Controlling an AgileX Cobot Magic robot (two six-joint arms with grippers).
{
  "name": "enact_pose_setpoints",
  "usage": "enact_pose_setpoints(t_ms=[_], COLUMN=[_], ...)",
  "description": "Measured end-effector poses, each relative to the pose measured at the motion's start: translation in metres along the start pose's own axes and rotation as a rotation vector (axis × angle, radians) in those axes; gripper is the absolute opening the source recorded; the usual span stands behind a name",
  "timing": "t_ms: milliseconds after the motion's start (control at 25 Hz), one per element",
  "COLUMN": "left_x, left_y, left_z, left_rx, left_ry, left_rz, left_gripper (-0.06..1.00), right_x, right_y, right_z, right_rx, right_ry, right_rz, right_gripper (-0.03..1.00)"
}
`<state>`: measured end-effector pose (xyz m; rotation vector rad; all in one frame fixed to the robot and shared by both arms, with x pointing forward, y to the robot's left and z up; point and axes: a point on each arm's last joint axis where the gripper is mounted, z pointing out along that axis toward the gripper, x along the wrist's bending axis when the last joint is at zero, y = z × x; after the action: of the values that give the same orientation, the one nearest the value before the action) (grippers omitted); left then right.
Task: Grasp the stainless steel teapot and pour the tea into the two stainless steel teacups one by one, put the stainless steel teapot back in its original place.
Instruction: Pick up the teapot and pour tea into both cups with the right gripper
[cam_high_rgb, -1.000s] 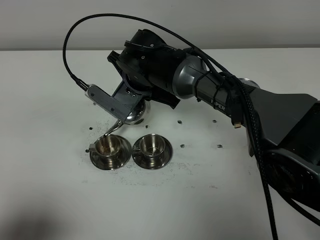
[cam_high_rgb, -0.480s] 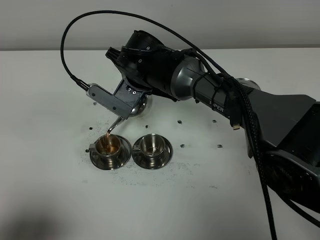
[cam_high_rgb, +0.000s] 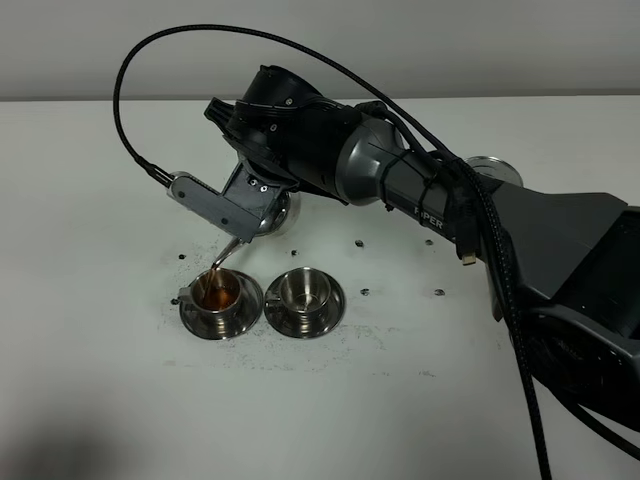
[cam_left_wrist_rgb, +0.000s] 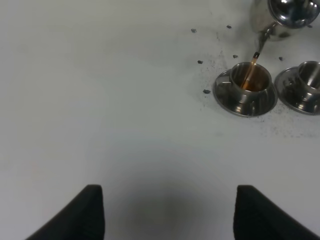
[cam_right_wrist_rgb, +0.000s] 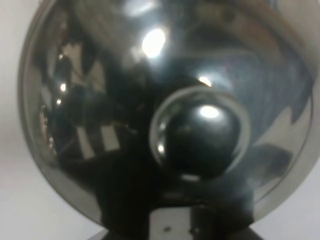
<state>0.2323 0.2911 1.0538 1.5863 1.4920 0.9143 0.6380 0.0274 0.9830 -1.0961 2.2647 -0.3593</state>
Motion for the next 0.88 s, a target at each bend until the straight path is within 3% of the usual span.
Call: enact_pose_setpoints(t_ms=[880], left_x=[0.0], left_y=[0.0], left_z=[0.0], left_rx=[0.0], left_ry=[0.0], left_rz=[0.0], left_gripper=[0.54], right_x=[-0.0029], right_y=[0.007], right_z=[-0.0043], right_rx=[0.023], right_ry=[-0.006], right_rz=[-0.024], right_gripper=[0.17])
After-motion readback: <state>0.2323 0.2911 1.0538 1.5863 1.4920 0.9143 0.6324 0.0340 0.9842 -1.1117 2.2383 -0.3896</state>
